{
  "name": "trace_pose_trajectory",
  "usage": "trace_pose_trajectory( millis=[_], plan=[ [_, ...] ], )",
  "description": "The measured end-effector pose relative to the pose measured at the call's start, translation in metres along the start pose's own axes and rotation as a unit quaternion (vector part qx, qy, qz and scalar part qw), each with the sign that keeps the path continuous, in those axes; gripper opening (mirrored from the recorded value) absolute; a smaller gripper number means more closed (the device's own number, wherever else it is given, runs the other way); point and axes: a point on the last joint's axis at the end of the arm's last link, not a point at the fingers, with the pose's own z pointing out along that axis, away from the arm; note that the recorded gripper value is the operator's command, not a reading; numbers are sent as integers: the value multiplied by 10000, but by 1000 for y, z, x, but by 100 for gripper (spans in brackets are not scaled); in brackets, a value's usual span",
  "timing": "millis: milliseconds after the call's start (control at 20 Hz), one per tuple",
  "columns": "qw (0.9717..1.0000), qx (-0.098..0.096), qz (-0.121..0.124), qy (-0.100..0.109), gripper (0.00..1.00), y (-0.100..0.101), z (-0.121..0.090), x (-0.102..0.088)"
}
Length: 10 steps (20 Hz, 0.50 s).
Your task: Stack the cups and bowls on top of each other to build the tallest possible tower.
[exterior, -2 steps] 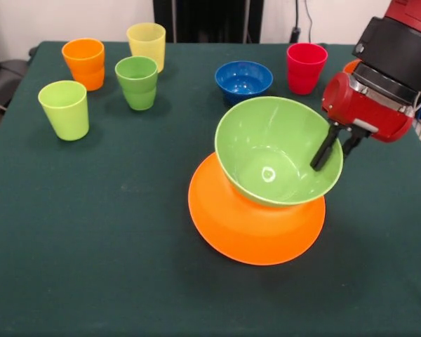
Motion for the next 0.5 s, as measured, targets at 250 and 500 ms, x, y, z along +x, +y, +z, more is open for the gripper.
trace_pose_trajectory(
  millis=[250,500],
  plan=[
    [10000,-57,41,-8,100,3,1,0],
    [9997,-139,162,79,100,7,1,3]
  ],
)
